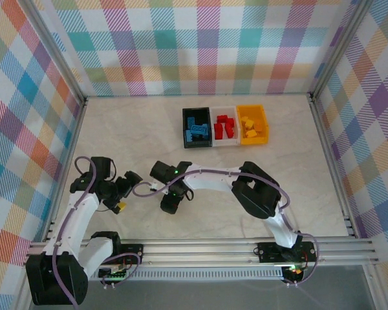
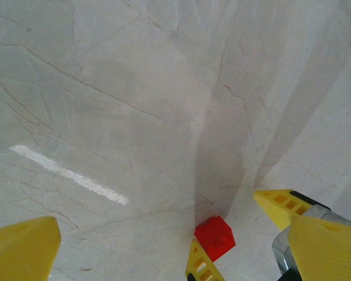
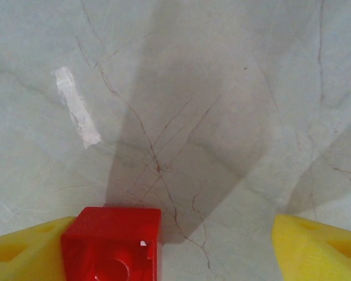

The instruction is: Sort the legos into containers by color

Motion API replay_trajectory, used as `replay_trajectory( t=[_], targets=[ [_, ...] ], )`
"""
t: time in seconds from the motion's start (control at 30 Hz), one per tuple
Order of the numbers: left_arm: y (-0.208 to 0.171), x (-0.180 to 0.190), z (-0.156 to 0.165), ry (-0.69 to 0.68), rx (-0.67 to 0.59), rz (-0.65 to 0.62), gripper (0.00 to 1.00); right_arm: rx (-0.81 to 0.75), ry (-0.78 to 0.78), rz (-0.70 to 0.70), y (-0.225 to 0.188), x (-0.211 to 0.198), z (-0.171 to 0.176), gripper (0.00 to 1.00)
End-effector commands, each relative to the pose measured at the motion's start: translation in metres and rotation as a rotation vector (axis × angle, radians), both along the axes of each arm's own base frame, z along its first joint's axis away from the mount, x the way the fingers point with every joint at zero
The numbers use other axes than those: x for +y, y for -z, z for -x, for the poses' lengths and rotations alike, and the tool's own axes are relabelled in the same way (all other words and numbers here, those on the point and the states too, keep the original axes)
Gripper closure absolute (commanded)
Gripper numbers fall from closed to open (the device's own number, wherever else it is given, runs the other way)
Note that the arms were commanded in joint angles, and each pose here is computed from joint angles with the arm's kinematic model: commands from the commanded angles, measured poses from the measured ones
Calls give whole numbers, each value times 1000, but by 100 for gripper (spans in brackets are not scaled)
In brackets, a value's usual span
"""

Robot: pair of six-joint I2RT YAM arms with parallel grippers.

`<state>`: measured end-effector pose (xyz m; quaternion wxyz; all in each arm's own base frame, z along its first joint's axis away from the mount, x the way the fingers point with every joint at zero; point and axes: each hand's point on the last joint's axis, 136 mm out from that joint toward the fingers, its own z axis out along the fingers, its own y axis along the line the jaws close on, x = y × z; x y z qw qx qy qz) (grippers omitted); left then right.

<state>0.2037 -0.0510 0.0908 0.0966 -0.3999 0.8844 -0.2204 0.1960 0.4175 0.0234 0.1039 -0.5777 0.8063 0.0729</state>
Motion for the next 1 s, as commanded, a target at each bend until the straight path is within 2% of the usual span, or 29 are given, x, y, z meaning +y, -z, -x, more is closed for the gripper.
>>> replay_trajectory(
  t=[0.0, 0.17, 0.33, 0.5, 0.6, 0.77, 0.97],
  targets=[
    [4, 0, 8, -21, 27, 25, 0, -18, -19, 50, 7, -4, 1, 22],
    [5, 1, 9, -25, 30, 24, 0, -22, -6, 42, 1, -3, 1, 32],
    [7, 2, 10, -25, 32, 19, 0, -23, -2, 27, -6, -2, 0, 53],
    [7, 2, 9, -22, 33, 15, 0, -44, 50, 15, -17, -8, -11, 54],
    [4, 3, 7, -16, 24, 8, 0, -22, 173, -31, -35, -21, -29, 55],
    [-5, 5, 1, 2, -2, -9, 0, 48, 409, -170, -76, -58, -74, 57],
    [-11, 4, -9, 16, -37, -8, 0, 64, 673, -358, -134, -114, -149, 57]
  ],
)
